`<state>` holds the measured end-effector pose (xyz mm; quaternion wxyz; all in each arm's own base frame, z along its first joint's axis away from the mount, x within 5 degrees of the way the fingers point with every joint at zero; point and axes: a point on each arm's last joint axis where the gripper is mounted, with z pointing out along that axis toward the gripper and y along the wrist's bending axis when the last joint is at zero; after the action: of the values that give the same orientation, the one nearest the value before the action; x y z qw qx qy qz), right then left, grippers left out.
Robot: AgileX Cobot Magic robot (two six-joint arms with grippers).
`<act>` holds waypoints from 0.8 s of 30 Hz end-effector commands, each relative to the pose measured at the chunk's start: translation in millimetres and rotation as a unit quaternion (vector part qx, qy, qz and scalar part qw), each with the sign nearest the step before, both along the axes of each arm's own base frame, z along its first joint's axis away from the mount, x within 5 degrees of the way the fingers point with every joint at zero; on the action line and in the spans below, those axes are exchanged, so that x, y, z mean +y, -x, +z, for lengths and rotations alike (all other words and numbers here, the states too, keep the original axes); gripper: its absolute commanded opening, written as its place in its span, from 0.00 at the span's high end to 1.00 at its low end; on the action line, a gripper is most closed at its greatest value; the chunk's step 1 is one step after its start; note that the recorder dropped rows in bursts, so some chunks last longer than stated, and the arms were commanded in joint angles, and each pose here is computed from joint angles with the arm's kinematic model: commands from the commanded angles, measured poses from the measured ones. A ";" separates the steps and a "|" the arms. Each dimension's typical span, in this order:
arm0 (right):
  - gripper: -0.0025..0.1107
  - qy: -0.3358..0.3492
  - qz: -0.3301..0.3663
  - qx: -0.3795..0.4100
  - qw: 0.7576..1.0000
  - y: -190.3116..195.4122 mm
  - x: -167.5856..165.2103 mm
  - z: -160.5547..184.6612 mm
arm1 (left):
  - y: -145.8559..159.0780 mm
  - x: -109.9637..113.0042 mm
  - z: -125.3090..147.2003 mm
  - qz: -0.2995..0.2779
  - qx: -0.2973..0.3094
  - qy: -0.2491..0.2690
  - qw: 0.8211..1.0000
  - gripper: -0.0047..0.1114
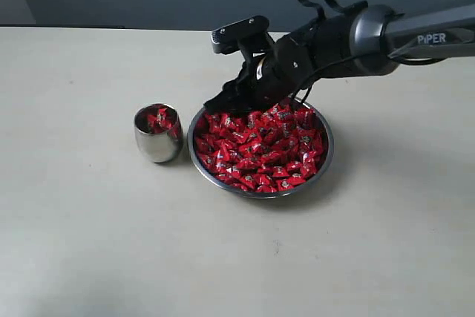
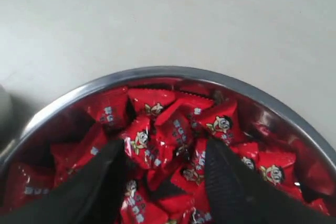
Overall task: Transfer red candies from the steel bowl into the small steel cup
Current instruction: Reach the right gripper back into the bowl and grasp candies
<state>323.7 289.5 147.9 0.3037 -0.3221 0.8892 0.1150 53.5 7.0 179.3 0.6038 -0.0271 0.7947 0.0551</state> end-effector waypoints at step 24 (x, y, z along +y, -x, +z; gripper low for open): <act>0.98 -0.019 -0.010 -0.001 1.000 -7.1 5.3 -37.5 | 0.3 -0.4 3.5 -0.004 -0.009 -0.001 1.000 0.96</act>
<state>329.9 296.4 110.7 0.3086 -0.3081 0.8907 0.1287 53.5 7.0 179.3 0.6038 -0.0271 0.7947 0.0551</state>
